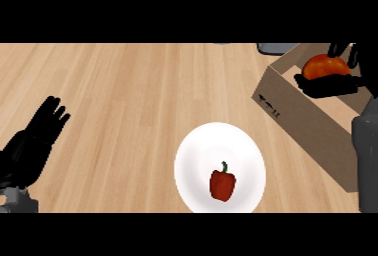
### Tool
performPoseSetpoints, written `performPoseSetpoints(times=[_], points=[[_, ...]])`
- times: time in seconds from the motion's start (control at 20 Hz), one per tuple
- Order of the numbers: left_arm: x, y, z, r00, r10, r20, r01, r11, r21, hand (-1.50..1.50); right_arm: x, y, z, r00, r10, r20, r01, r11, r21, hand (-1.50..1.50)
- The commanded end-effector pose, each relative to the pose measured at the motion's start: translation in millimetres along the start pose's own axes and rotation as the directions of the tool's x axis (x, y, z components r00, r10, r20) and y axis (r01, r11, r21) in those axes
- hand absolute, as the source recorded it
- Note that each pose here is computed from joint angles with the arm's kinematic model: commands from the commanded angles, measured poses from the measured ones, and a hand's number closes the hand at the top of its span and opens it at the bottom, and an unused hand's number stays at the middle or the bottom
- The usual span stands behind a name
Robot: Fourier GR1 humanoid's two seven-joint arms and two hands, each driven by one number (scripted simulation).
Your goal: Pick the tomato from the plate and place it in the cardboard box
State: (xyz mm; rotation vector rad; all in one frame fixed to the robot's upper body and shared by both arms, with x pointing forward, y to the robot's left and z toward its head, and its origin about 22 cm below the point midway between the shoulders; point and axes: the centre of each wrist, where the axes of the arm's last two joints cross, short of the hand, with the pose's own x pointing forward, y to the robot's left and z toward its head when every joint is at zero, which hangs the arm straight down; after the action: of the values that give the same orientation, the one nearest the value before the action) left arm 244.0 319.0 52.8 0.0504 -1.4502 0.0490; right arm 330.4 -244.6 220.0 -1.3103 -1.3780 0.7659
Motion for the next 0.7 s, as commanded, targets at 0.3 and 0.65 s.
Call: performPoseSetpoints(times=[0.3,0.65], points=[[-2,5,-3,1.0,-0.002,-0.007,0.002,1.0,-0.001,0.0,-48,72,-15,0.998,-0.041,-0.051,0.049,0.981,0.185,1.5],[11,5,-7,1.0,-0.008,0.007,0.008,1.0,0.009,0.0,-89,111,-16,0.983,-0.055,-0.177,0.109,0.944,0.312,-1.5]])
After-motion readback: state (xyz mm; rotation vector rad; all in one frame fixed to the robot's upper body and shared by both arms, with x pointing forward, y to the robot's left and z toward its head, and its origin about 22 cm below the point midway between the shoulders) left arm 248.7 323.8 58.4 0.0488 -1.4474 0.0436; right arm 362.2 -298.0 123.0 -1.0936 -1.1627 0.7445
